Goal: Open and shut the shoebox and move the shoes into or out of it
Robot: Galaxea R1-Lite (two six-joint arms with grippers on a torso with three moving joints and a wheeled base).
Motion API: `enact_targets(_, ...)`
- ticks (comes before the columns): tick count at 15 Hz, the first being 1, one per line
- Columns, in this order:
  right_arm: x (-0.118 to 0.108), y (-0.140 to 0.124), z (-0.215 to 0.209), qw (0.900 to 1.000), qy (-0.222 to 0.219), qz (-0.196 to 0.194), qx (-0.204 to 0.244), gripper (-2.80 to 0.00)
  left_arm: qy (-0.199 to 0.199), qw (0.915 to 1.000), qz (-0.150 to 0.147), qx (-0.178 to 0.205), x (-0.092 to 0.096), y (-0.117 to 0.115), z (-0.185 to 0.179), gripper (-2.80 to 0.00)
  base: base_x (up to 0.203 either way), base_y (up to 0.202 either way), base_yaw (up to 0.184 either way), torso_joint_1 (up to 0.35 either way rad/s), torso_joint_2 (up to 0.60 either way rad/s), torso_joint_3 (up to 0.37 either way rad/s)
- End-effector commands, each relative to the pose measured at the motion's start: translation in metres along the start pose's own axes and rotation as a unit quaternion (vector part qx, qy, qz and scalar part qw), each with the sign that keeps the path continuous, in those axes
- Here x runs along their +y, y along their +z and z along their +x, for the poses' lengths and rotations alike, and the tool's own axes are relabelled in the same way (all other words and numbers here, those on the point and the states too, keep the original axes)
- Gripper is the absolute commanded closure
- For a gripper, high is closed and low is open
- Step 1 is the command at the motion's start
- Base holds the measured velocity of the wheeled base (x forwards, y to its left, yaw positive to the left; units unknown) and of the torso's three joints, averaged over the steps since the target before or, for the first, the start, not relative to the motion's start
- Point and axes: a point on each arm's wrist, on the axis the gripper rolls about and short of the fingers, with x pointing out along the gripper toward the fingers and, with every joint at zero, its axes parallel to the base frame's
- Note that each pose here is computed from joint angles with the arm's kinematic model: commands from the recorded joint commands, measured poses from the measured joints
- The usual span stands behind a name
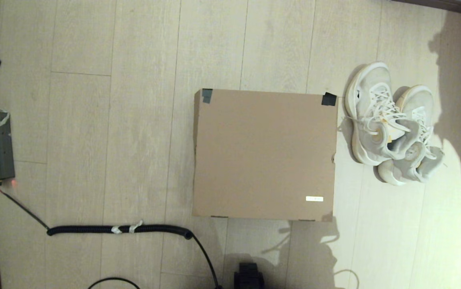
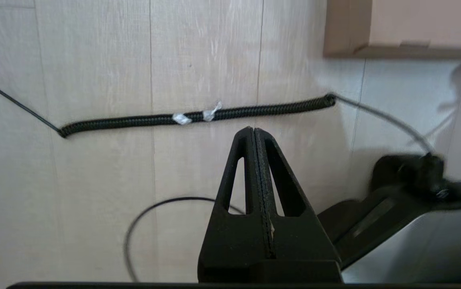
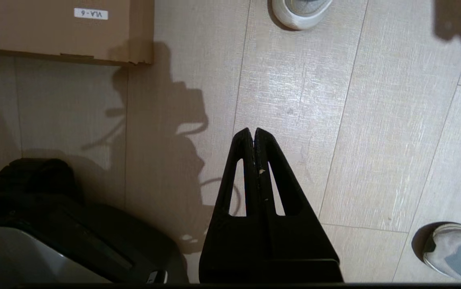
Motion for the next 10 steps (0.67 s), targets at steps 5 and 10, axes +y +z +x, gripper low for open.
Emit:
enact_targets(5, -0.0004, 0.0004, 0.0011, 1.0, -0.009, 0.023, -0.016, 0.0, 0.0, 1.0, -0.006, 0.002, 0.0, -0.0019, 0.0004, 0.0, 0.0, 0.0, 0.0, 0.0, 0.0, 0.0)
enact_targets(10, -0.0004, 0.0004, 0.0012, 0.998, -0.012, 0.059, -0.017, 0.0, 0.0, 1.0, -0.006, 0.002, 0.0, -0.0019, 0.0004, 0.0, 0.0, 0.0, 0.0, 0.0, 0.0, 0.0)
